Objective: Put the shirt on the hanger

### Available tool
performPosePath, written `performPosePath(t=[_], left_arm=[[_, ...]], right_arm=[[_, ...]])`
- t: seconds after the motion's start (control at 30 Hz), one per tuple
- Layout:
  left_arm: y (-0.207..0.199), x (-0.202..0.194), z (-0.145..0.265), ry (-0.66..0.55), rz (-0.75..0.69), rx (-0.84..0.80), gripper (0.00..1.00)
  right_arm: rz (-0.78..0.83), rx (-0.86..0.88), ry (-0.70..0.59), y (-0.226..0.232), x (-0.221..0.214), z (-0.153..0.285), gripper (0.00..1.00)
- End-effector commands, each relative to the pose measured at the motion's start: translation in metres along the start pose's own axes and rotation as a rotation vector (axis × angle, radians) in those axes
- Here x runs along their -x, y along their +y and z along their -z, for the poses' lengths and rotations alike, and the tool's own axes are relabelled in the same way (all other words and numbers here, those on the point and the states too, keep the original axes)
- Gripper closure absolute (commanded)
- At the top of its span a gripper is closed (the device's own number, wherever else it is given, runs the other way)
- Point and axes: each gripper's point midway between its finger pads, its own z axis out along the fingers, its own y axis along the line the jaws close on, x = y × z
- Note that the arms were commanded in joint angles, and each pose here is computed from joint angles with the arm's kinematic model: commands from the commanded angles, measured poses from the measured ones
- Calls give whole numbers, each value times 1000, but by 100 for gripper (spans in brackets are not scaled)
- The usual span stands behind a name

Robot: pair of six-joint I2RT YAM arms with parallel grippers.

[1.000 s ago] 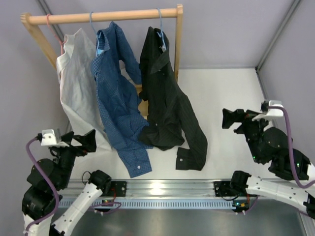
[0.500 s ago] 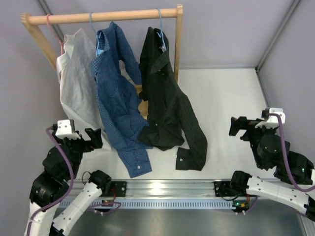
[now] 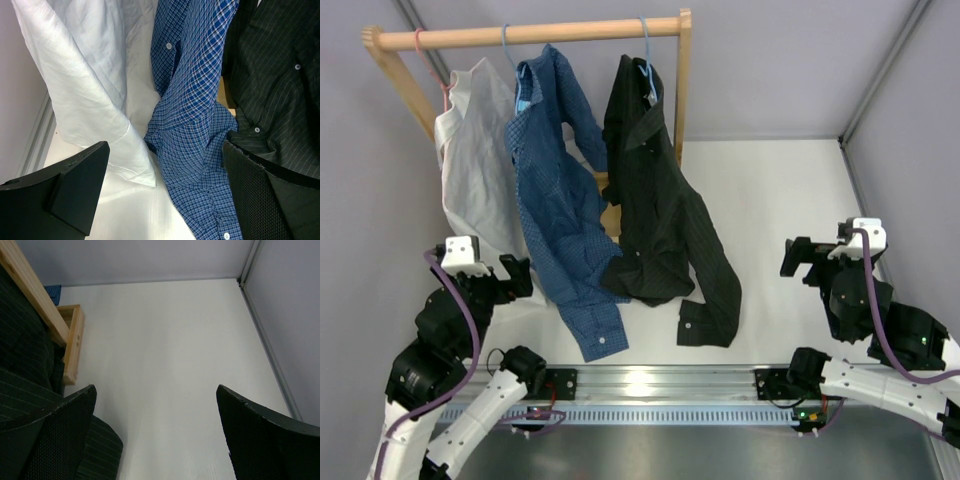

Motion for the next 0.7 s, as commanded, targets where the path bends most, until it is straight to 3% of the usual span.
performPosePath(t=[0.0,0.67], left_arm=[[-4,8,-8,-27,5,5,2],[-6,6,-9,-31,19,-7,2]], right_arm=[[19,-20,8,-4,-6,0,0],[14,-38,19,1,-10,-4,0]])
